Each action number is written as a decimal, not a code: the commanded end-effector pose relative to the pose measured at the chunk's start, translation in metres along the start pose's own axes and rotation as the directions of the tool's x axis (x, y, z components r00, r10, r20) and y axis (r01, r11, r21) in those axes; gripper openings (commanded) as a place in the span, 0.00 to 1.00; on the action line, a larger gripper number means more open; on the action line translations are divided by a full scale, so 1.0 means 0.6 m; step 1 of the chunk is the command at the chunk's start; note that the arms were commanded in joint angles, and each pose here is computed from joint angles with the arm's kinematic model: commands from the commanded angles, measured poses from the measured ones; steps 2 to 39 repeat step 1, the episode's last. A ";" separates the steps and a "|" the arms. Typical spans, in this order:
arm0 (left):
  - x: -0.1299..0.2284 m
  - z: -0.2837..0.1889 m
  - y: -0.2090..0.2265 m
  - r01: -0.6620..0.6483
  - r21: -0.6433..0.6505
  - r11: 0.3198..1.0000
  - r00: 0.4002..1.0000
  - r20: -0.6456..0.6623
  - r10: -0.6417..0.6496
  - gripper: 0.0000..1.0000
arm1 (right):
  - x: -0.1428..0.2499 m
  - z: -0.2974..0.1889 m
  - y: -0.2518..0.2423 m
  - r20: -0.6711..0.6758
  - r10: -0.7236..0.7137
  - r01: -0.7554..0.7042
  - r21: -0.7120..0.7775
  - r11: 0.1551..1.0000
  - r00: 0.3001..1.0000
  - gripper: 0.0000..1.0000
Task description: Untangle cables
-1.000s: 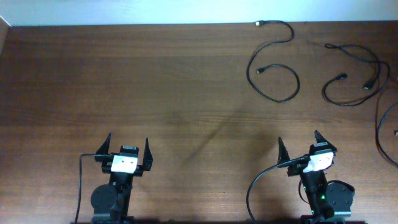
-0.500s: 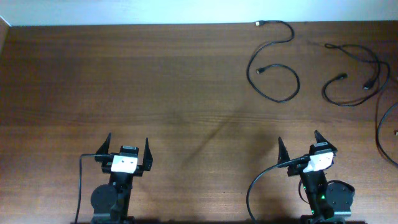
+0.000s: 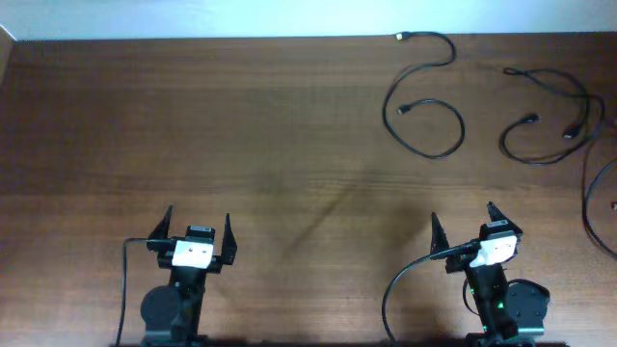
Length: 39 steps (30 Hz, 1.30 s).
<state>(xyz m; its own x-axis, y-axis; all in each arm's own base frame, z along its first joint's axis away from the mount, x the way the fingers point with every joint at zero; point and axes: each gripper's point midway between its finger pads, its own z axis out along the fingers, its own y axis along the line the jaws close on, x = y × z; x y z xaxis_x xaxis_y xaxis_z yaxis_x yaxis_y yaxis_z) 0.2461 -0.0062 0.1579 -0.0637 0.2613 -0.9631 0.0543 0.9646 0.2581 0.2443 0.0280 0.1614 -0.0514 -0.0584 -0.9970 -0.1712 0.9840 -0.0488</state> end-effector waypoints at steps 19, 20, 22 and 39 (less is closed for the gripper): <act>0.004 0.000 0.003 0.010 -0.009 1.000 1.000 -0.006 -0.010 0.99 | 0.002 0.000 0.004 0.000 -0.004 0.004 -0.011 1.000 1.000 0.99; 0.004 0.000 0.003 0.010 -0.009 1.000 1.000 -0.006 -0.010 0.99 | 0.002 0.000 0.004 0.000 -0.004 0.004 -0.011 1.000 1.000 0.99; 0.004 0.000 0.003 0.010 -0.009 1.000 1.000 -0.006 -0.010 0.99 | 0.002 0.000 0.004 0.000 -0.004 0.004 -0.011 1.000 1.000 0.99; 0.004 0.000 0.003 0.010 -0.009 1.000 1.000 -0.006 -0.010 0.99 | 0.002 0.000 0.004 0.000 -0.004 0.004 -0.011 1.000 1.000 0.99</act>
